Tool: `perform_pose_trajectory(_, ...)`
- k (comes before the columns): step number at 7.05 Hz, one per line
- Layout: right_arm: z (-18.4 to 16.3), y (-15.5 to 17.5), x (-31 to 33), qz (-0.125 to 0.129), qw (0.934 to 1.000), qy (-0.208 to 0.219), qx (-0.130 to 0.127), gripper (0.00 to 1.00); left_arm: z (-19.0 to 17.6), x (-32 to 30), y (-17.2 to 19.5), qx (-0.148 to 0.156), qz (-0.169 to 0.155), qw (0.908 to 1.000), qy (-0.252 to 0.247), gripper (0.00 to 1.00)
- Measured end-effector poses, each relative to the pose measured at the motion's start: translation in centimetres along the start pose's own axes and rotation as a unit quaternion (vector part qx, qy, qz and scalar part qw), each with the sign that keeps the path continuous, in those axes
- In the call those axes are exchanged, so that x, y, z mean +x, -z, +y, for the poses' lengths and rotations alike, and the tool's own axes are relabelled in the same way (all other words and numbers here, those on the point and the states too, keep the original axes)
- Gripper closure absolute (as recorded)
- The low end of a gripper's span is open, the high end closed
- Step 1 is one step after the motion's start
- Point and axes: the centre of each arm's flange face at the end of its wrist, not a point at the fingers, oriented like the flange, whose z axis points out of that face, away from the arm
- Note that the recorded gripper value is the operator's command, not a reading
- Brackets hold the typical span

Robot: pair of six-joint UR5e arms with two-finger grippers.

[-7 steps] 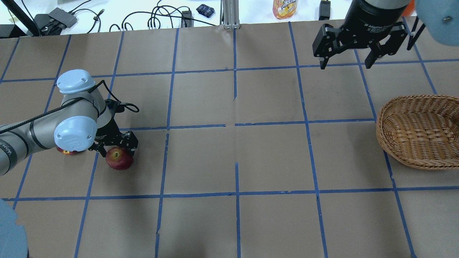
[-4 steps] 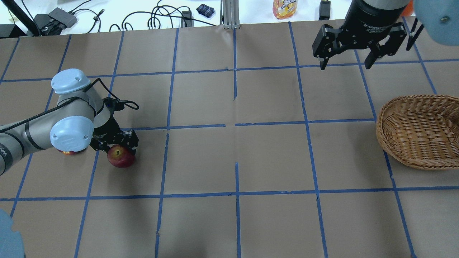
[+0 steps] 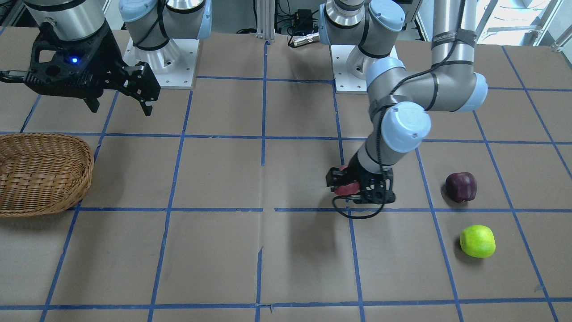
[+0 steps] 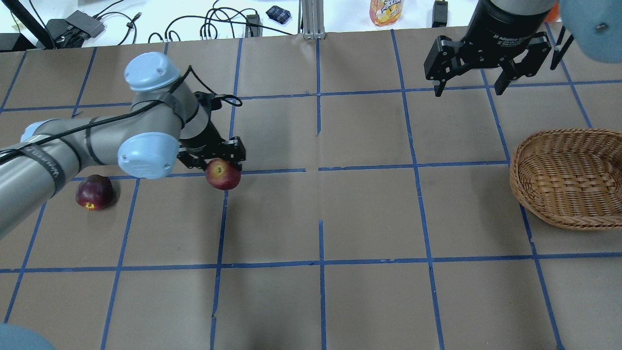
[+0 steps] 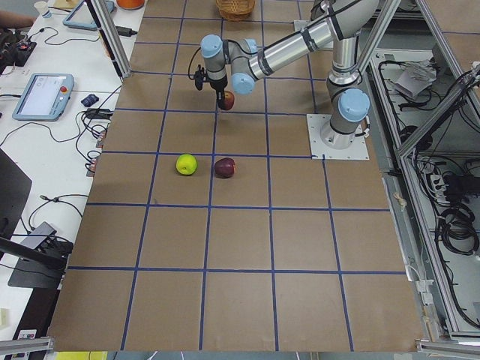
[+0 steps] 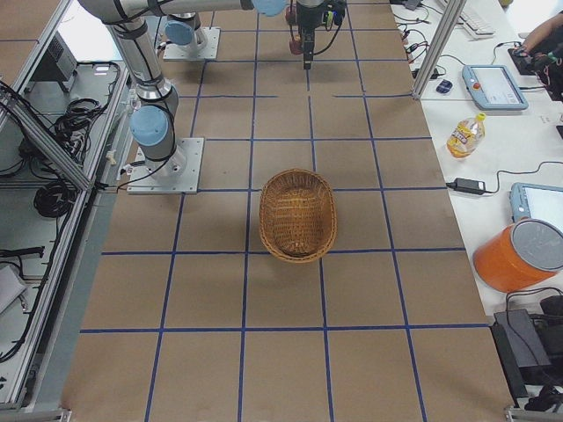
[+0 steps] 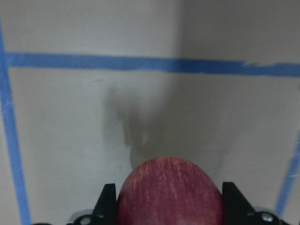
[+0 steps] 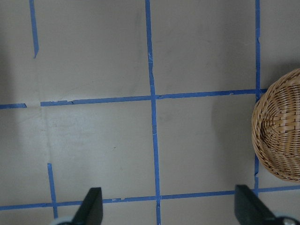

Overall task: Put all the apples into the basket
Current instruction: 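Carry the red apple with the left gripper to the table center, then release the red apple and grasp the dark apple with left while right grasps red apple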

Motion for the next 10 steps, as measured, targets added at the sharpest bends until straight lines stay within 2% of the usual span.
perform_pose_trajectory(1,0.0,0.0,0.0,0.0,1.0,-0.001,0.0,0.0,0.6,5.8,-1.2,0.011,0.029,0.9995,0.0,0.93)
perform_pose_trajectory(2,0.0,0.0,0.1,0.0,1.0,-0.002,0.0,0.0,1.2,9.5,-3.2,0.017,0.045,0.9988,0.003,0.35)
perform_pose_trajectory(3,0.0,0.0,0.1,0.0,1.0,-0.002,0.0,0.0,1.7,12.0,-5.4,0.021,0.051,0.9985,0.004,0.0)
perform_pose_trajectory(5,0.1,-0.2,0.1,0.001,1.0,-0.002,-0.002,0.0,1.2,14.4,-7.7,0.039,0.062,0.9968,0.033,0.0)
perform_pose_trajectory(7,-0.1,-0.5,0.0,0.0,1.0,-0.004,-0.006,0.0,-1.5,13.0,-3.9,0.023,0.036,0.9988,0.023,0.0)
perform_pose_trajectory(8,-0.9,-1.1,-0.5,-0.005,1.0,-0.003,-0.003,0.0,-3.8,9.4,-0.3,-0.002,0.02,0.9998,0.003,0.0)
perform_pose_trajectory(9,-2.7,-3.1,-2.5,-0.018,0.9998,0.006,0.005,0.0,-5.6,3.7,3.1,-0.029,0.004,0.9994,-0.018,0.0)
perform_pose_trajectory(10,-4.9,-6.6,-6.5,-0.031,0.9991,0.023,0.014,0.0,-6.7,-3.9,5.1,-0.053,-0.022,0.9973,-0.045,0.0)
